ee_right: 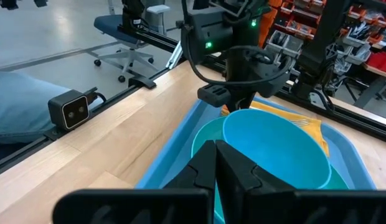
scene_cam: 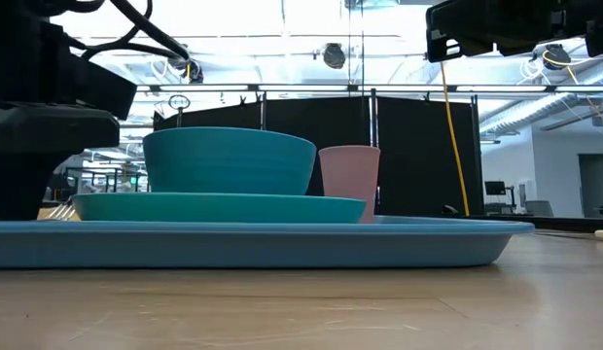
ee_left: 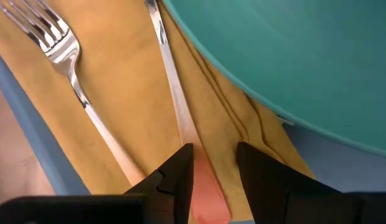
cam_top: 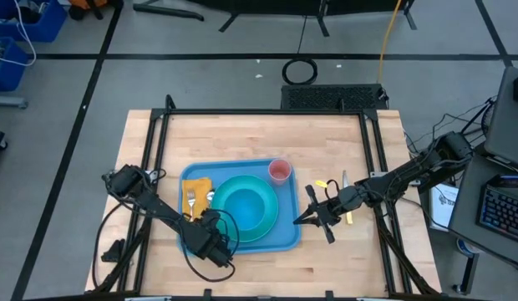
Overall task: Set up tray
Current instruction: Put the orange spoon on the blue serving tray to the right of the orange fork
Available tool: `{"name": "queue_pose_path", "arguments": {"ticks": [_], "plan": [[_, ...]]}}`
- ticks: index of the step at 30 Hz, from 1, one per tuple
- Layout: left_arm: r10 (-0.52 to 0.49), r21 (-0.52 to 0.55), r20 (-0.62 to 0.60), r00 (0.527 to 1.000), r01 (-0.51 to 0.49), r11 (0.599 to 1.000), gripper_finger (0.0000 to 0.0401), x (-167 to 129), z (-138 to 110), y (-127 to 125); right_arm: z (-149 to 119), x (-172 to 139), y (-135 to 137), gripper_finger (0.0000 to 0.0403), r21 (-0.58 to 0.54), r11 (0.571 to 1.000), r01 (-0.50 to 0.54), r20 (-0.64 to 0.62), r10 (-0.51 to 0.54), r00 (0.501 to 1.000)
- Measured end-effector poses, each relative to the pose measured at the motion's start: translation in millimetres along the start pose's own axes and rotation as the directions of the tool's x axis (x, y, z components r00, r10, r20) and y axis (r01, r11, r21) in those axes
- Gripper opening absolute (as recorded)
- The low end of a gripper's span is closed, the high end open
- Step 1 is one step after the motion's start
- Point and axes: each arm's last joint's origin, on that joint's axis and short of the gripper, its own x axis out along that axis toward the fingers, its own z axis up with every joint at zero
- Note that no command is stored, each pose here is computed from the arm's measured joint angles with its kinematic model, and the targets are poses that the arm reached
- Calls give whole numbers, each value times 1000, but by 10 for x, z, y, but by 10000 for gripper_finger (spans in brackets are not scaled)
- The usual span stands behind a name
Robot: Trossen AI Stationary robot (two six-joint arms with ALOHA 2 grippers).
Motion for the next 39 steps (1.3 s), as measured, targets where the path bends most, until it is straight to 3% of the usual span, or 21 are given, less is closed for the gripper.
{"name": "queue_pose_path", "arguments": {"ticks": [8,26,39], "plan": [[10,-31,5,1000,-10,999,129,12,-1,6,-1,1,0,0,0,1000,0,0,0,1000],[50,8,-11,999,-50,999,129,-86,-49,23,-2,1,0,0,0,1000,0,-1,0,1000],[8,-26,31,999,-7,1000,129,-83,-52,-7,-8,1,2,0,0,1000,-2,-7,2,1000]]}}
